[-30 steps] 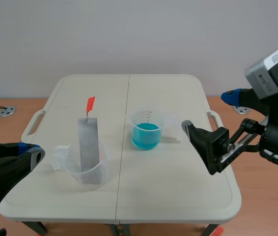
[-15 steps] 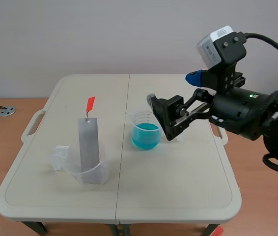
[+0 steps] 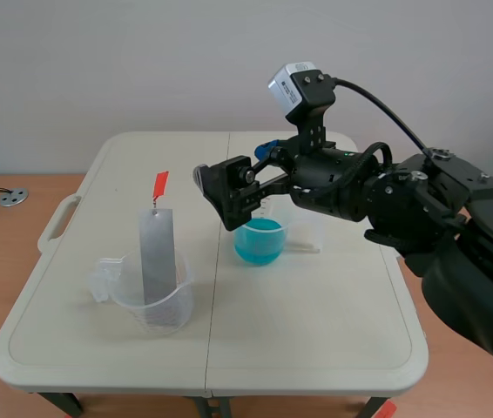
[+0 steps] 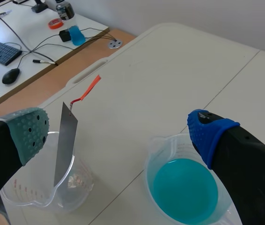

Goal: Hold the metal plate by the orange handle, dip it into the blue solution, take it out and point at it, then put the plate back in the beaker on the left.
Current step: 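Lift the metal plate out of the left beaker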

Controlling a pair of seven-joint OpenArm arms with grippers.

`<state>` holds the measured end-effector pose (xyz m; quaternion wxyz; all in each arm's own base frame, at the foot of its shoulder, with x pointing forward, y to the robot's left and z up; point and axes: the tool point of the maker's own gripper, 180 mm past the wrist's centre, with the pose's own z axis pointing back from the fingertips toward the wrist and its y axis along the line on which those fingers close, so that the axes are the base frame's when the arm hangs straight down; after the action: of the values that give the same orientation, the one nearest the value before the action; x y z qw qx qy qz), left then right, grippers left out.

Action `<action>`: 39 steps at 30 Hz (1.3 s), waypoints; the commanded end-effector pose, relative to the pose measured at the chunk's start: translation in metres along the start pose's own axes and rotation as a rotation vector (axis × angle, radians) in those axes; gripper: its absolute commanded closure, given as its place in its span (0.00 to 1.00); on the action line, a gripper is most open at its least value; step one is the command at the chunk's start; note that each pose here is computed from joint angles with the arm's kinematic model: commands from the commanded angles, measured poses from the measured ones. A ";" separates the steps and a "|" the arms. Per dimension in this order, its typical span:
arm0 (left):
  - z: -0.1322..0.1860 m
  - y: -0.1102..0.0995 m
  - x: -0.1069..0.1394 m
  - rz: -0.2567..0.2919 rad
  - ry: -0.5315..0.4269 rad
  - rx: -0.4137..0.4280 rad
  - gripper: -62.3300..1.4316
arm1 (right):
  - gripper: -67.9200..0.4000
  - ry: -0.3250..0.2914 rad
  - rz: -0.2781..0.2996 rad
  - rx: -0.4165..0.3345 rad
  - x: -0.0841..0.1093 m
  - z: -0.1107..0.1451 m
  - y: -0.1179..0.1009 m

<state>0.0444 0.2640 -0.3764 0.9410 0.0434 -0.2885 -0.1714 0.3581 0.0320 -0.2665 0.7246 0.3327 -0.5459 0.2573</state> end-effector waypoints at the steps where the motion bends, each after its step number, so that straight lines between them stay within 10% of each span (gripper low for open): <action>1: 0.000 -0.007 -0.003 0.031 -0.003 -0.014 0.95 | 0.10 -0.057 -0.004 0.027 0.023 -0.007 0.001; 16: 0.018 -0.061 -0.108 0.176 0.251 -0.094 0.95 | 0.11 0.082 -0.235 0.164 0.022 -0.056 0.016; 30: 0.019 -0.087 -0.114 0.188 0.273 -0.157 0.95 | 0.11 0.203 -0.383 0.219 0.002 -0.087 0.032; 39: 0.015 -0.085 -0.114 0.188 0.271 -0.151 0.95 | 0.21 0.205 -0.380 0.233 0.008 -0.094 0.032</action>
<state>-0.0747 0.2248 -0.4411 0.9834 -0.0309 -0.1489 -0.0987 0.3841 0.1175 -0.2976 0.7901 0.4706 -0.3360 0.2034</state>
